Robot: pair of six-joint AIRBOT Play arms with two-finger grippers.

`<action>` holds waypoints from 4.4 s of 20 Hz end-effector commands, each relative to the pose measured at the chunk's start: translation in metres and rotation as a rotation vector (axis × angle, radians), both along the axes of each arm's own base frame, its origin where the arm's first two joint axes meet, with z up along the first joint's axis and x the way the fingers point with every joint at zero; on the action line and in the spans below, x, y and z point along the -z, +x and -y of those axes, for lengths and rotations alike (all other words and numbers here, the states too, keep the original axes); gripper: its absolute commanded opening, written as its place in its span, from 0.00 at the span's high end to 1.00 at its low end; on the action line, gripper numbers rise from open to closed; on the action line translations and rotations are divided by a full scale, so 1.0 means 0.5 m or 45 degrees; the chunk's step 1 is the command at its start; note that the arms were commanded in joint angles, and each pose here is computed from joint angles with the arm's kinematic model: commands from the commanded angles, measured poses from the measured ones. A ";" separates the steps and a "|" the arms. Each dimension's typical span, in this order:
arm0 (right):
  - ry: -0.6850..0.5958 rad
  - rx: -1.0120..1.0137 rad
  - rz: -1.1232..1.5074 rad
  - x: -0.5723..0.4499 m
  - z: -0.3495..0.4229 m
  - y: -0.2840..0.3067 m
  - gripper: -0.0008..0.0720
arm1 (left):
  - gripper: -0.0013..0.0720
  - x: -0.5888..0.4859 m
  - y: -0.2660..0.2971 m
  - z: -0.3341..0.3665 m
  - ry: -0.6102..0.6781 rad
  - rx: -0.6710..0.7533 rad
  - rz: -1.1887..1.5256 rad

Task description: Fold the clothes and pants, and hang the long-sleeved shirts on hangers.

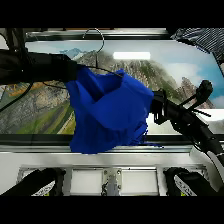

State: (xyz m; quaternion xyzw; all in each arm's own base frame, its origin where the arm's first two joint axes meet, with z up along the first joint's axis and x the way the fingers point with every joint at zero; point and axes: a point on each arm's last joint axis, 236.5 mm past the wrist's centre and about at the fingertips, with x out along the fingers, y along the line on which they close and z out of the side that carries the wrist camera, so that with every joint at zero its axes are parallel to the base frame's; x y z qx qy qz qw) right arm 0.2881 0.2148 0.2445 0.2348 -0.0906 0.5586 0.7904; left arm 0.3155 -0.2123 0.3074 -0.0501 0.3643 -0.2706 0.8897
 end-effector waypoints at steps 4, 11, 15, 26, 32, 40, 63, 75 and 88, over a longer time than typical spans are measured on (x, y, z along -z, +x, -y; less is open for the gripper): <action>0.047 0.021 0.003 -0.005 -0.001 0.012 0.98 | 0.97 -0.021 -0.003 0.025 0.057 0.079 -0.013; 0.039 0.030 -0.009 -0.006 -0.001 0.013 0.98 | 0.43 0.055 0.001 -0.055 0.122 -0.032 -0.150; -0.029 0.150 -0.011 -0.013 0.009 0.032 0.98 | 0.22 -0.022 -0.003 -0.081 0.008 -0.101 0.054; -0.375 0.914 0.101 -0.129 0.166 0.126 0.98 | 0.97 -0.055 -0.012 -0.174 0.000 -0.255 0.101; -0.393 0.981 0.186 -0.161 0.181 0.102 0.98 | 0.97 0.009 0.026 -0.161 0.047 -0.243 -0.029; -0.593 1.728 0.139 -0.265 0.452 0.123 0.98 | 0.97 0.057 0.074 -0.139 0.097 -0.193 -0.070; -0.347 3.081 0.130 -0.615 0.952 -0.254 0.98 | 0.97 0.120 0.168 -0.024 0.136 -0.026 0.004; -0.316 3.117 0.112 -0.615 0.949 -0.280 0.98 | 0.97 0.111 0.176 -0.022 0.122 -0.033 0.032; -0.153 3.330 -0.048 -0.577 1.010 -0.367 0.98 | 0.97 0.117 0.172 -0.023 0.130 -0.028 0.015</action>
